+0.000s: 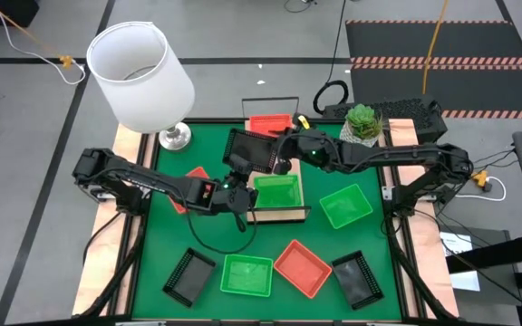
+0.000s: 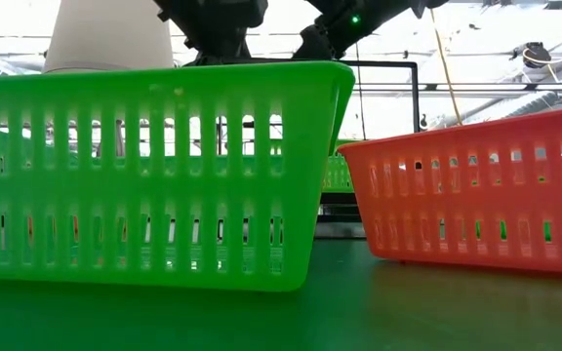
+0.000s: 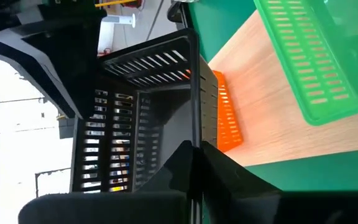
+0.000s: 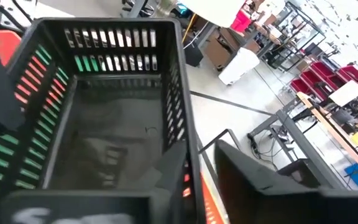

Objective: Stack baskets on shelf by color
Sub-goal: Put the top black bin on the shelf

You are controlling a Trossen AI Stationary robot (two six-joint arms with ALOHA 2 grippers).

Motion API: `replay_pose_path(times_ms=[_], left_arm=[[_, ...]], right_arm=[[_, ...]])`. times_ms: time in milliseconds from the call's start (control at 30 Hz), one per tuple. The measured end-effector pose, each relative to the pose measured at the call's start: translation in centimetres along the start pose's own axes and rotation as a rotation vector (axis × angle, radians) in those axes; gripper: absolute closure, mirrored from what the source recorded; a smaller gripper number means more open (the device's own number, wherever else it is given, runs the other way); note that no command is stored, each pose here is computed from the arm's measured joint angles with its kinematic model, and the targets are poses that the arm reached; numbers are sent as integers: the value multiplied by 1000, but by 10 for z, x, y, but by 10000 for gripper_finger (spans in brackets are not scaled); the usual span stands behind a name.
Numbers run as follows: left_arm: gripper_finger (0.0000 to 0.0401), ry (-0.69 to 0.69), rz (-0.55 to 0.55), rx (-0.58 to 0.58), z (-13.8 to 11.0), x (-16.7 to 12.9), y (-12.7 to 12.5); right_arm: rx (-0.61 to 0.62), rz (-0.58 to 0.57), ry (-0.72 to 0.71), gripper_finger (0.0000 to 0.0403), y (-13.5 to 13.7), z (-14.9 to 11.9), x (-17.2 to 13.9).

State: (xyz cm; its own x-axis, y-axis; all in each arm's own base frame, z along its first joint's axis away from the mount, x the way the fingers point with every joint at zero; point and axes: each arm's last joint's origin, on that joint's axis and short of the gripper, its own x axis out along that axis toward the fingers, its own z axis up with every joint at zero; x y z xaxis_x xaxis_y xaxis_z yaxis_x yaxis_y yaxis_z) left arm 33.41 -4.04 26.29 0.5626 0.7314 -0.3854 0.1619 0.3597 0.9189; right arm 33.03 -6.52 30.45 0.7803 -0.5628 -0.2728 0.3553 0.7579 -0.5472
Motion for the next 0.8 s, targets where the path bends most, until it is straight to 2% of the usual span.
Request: replay_pose_path(times_ms=[67,167,333,567,700,800], left_arm=[[386,0,-1,7,0,0,0],[393,0,-1,11,0,0,0],[378,1,-1,21,0,0,0],[393,1,-1,23,0,0,0],[379,1,-1,22,0,0,0],[385,1,0,20,0,0,0]], right_arm=[[-4,-3,8,293,0,-1,0],[-9,-5,21,285,-1,-2,1],[-17,18,70,320,-2,-9,2],[-20,27,74,392,-1,-10,2],[-19,26,72,383,-2,-10,2],[-17,24,70,368,-2,-9,2]])
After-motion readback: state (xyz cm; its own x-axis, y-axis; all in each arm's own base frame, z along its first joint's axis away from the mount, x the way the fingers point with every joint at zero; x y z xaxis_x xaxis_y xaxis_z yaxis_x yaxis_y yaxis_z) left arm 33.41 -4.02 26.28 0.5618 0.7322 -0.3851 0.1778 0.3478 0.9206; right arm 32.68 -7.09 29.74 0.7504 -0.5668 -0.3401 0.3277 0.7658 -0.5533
